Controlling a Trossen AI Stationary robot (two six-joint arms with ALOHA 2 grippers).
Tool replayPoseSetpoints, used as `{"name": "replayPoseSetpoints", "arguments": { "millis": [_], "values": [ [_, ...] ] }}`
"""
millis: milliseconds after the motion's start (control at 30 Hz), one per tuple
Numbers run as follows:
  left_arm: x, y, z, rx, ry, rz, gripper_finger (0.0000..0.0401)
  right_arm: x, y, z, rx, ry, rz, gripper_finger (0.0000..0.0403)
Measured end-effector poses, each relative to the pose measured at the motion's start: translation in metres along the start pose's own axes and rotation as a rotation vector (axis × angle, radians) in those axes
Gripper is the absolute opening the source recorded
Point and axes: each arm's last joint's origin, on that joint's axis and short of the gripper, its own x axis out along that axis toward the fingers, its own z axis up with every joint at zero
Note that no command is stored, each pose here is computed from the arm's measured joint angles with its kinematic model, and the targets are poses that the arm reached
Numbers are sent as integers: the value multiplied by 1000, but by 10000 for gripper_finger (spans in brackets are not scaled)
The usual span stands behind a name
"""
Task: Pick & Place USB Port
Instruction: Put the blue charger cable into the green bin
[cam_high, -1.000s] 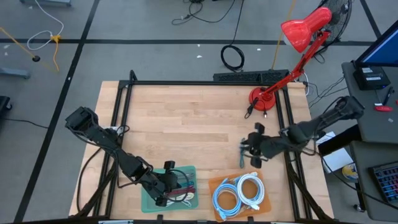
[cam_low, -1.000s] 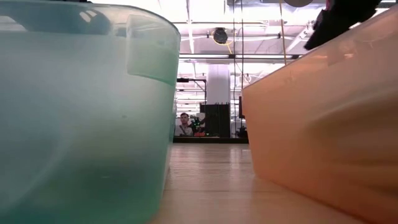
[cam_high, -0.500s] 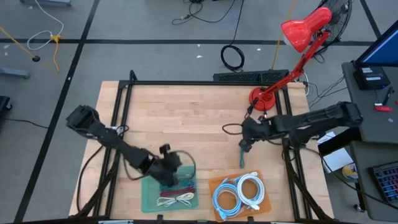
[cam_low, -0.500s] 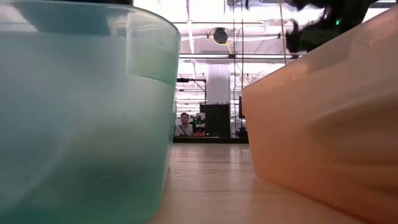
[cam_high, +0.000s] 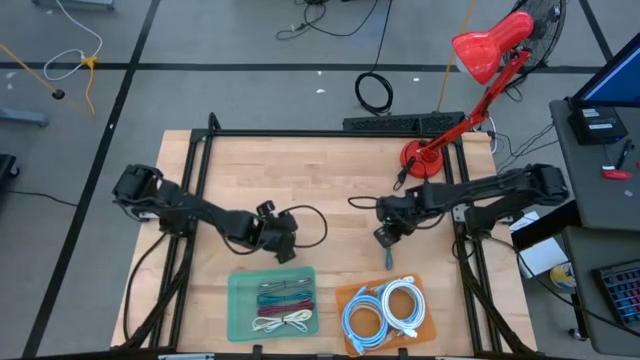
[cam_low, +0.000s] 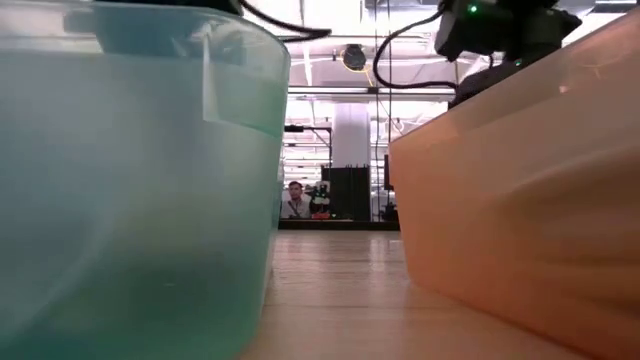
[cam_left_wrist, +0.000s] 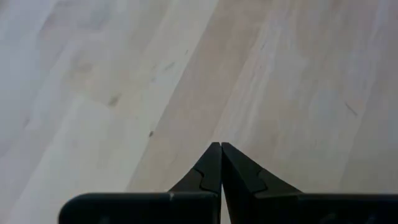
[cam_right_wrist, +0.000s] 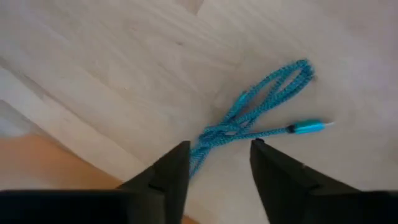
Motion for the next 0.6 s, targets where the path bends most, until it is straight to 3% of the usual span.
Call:
{"name": "replayPoseSetpoints", "arguments": {
  "millis": [300, 600],
  "values": [
    [27, 15, -24, 14, -12, -126, 7, 17, 3, -3, 130, 111, -44, 243],
    [28, 15, -21, 46, -44, -165, 7, 38, 4, 1, 112, 42, -160, 217]
  ]
}}
